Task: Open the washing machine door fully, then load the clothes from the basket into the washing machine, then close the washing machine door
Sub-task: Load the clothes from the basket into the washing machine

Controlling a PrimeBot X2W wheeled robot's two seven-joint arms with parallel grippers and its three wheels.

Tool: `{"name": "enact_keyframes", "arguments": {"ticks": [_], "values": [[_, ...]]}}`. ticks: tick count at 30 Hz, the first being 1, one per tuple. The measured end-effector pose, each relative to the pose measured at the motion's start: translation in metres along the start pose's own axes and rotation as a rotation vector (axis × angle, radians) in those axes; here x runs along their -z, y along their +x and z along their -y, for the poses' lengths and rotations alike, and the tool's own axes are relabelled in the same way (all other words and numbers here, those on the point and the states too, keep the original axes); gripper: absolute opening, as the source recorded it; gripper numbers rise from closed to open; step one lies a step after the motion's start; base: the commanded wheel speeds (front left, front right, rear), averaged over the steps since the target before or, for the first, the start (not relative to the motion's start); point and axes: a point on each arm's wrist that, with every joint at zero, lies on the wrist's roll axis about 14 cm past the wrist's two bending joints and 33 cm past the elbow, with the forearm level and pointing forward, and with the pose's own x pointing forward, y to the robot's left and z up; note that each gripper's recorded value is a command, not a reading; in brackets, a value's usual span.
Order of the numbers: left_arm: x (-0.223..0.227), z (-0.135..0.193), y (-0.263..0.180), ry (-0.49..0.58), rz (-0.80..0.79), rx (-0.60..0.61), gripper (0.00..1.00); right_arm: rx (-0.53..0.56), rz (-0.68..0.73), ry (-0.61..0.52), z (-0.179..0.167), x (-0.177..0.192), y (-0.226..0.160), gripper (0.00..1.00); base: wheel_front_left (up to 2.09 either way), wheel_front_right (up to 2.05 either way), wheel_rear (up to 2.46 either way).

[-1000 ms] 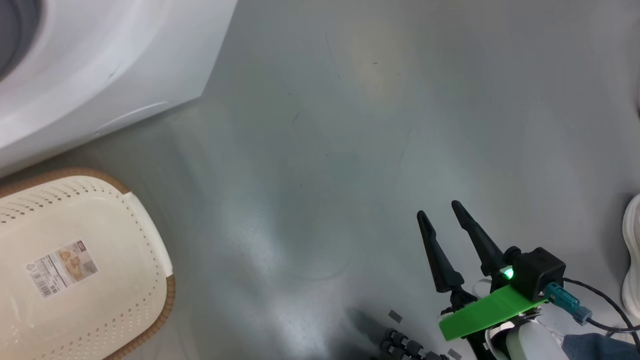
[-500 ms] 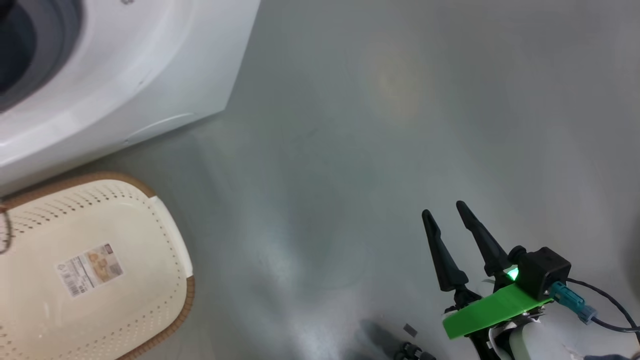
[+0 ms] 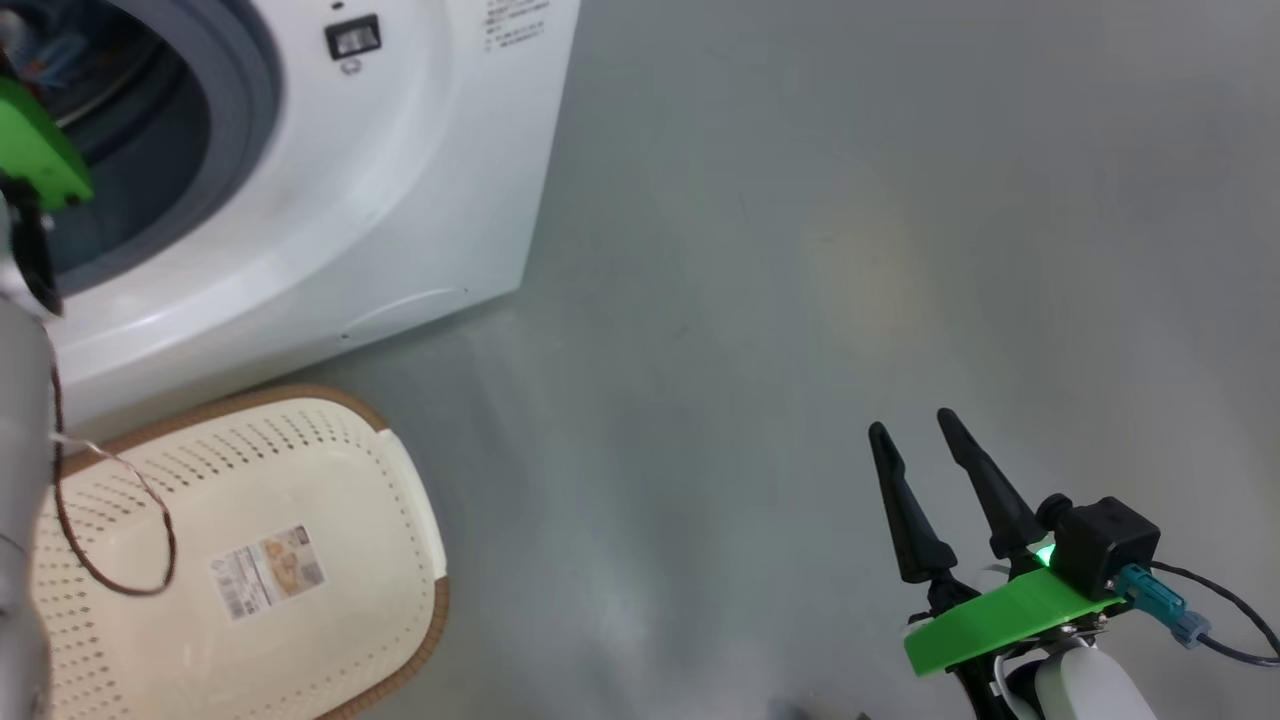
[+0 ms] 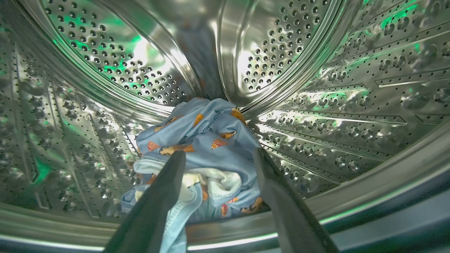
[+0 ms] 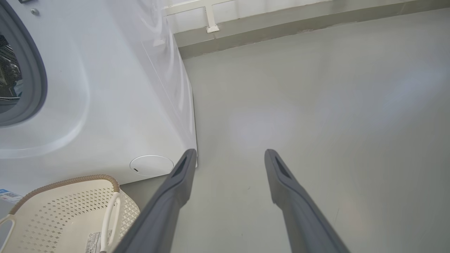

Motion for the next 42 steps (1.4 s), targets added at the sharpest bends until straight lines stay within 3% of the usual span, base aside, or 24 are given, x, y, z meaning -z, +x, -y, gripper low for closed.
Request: {"name": "enact_keyframes", "arguments": {"ticks": [15, 26, 42], "values": [[0.001, -0.007, -0.075, -0.017, -0.008, -0.017, 1.00, -0.042, 0.105, -0.025, -0.009, -0.033, -0.007, 1.00, 0.00, 0.00, 0.00], [0.005, -0.019, -0.127, -0.030, 0.007, -0.024, 1.00, -0.099, 0.125, -0.026, -0.026, -0.037, -0.016, 1.00, 0.00, 0.00, 0.00], [0.027, -0.018, -0.206, -0.182, 0.065, -0.026, 1.00, -0.146, 0.152, -0.025, -0.039, -0.043, -0.031, 1.00, 0.00, 0.00, 0.00]]}}
